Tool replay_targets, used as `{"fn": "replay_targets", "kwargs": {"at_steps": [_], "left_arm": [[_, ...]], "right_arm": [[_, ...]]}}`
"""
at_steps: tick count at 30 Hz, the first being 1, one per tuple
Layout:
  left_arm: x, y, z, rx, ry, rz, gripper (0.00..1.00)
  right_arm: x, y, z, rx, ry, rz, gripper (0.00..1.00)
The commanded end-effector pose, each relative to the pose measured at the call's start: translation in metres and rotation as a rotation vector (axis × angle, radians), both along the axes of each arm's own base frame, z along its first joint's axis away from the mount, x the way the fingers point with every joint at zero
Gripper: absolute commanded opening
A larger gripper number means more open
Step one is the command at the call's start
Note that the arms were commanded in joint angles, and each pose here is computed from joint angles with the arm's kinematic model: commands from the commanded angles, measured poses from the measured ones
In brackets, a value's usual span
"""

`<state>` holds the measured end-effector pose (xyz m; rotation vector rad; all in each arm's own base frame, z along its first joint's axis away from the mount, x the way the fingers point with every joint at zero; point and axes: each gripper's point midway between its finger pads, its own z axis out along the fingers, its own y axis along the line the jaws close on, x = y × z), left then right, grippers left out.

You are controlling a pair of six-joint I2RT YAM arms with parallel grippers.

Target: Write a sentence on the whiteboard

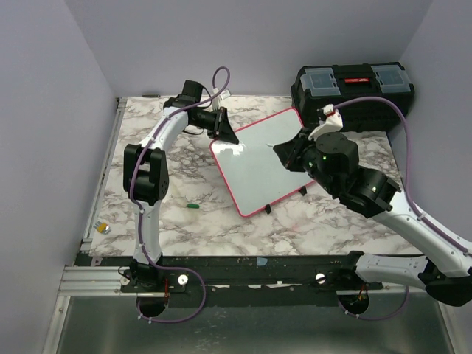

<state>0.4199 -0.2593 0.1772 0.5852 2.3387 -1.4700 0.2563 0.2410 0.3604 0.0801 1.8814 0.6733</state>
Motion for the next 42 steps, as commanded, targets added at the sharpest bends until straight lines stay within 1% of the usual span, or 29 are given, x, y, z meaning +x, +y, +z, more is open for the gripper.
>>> {"fn": "replay_targets", "kwargs": {"at_steps": [1,3,5,12,17,22,30,42], "left_arm": [[-0.005,-0.008,0.02,0.007,-0.075,-0.021,0.06],[-0.008,-0.009,0.025,0.016,-0.098,-0.026,0.01],[-0.011,-0.011,0.029,0.023,-0.127,-0.033,0.0],[-0.024,-0.011,0.04,0.056,-0.248,-0.069,0.0],[-0.033,-0.007,0.045,0.09,-0.332,-0.072,0.0],[-0.039,-0.005,0.044,0.132,-0.372,-0.054,0.0],[-0.038,-0.008,0.046,0.195,-0.404,-0.002,0.0],[-0.041,-0.012,0.047,0.204,-0.425,0.02,0.0]], "right_arm": [[-0.002,-0.005,-0.006,-0.017,-0.011,0.007,0.01],[-0.005,-0.004,-0.012,-0.028,-0.009,0.028,0.01],[-0.008,0.0,-0.019,-0.041,-0.011,0.064,0.01],[-0.016,0.016,-0.045,-0.091,0.013,0.182,0.01],[-0.022,0.025,-0.059,-0.114,-0.003,0.255,0.01],[-0.024,0.031,-0.071,-0.14,-0.015,0.309,0.01],[-0.019,0.038,-0.085,-0.15,0.002,0.306,0.01],[-0.014,0.046,-0.089,-0.15,-0.055,0.275,0.01]]}}
